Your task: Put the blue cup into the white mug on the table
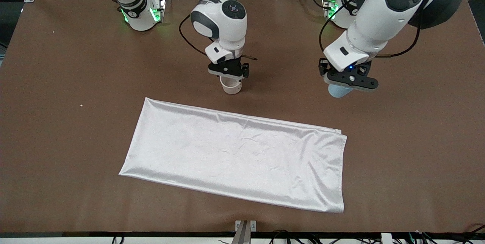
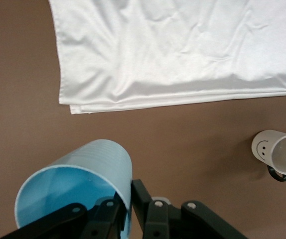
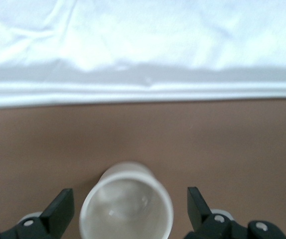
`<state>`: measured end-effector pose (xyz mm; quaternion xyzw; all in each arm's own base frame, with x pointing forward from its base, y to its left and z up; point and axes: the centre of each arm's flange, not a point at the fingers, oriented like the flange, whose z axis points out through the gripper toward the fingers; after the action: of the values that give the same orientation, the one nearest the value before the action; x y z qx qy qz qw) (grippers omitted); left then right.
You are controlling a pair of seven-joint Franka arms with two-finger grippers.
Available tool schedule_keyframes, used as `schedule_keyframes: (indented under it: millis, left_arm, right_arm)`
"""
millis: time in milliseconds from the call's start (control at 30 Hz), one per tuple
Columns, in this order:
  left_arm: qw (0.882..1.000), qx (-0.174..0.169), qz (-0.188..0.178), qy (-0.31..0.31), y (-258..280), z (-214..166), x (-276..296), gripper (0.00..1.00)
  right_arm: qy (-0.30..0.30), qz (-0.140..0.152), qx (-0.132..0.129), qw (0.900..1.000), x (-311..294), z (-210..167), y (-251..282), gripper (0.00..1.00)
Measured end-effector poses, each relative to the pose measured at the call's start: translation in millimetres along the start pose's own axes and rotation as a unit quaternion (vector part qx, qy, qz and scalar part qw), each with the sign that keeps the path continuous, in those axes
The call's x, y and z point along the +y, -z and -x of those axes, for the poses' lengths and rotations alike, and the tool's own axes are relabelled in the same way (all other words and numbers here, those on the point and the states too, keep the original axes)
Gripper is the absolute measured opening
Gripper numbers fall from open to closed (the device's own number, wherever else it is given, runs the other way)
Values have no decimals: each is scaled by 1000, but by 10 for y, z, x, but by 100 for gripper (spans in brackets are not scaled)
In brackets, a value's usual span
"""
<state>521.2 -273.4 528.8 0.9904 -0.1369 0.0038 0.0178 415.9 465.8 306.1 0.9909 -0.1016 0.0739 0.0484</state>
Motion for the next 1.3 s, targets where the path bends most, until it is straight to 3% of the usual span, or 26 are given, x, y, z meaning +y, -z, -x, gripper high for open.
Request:
schedule_keyframes:
  millis: [400,667,933,1300]
  left_arm:
    - [998,-24,12,-64,-374,-111,785,9]
    - [993,-22,27,-110,-692,-180,1437,9]
    - [993,-34,17,-115,-1027,-76,1964,9]
    - [996,-51,-2,-77,-1497,264,2733,9]
  right_arm:
    - [45,27,-20,998,1234,-1489,-350,100]
    - [41,34,-53,997,2257,-2183,-657,100]
    - [38,10,-88,995,2784,-2411,-1083,100]
    - [57,9,-97,994,2854,-2435,-1179,100]
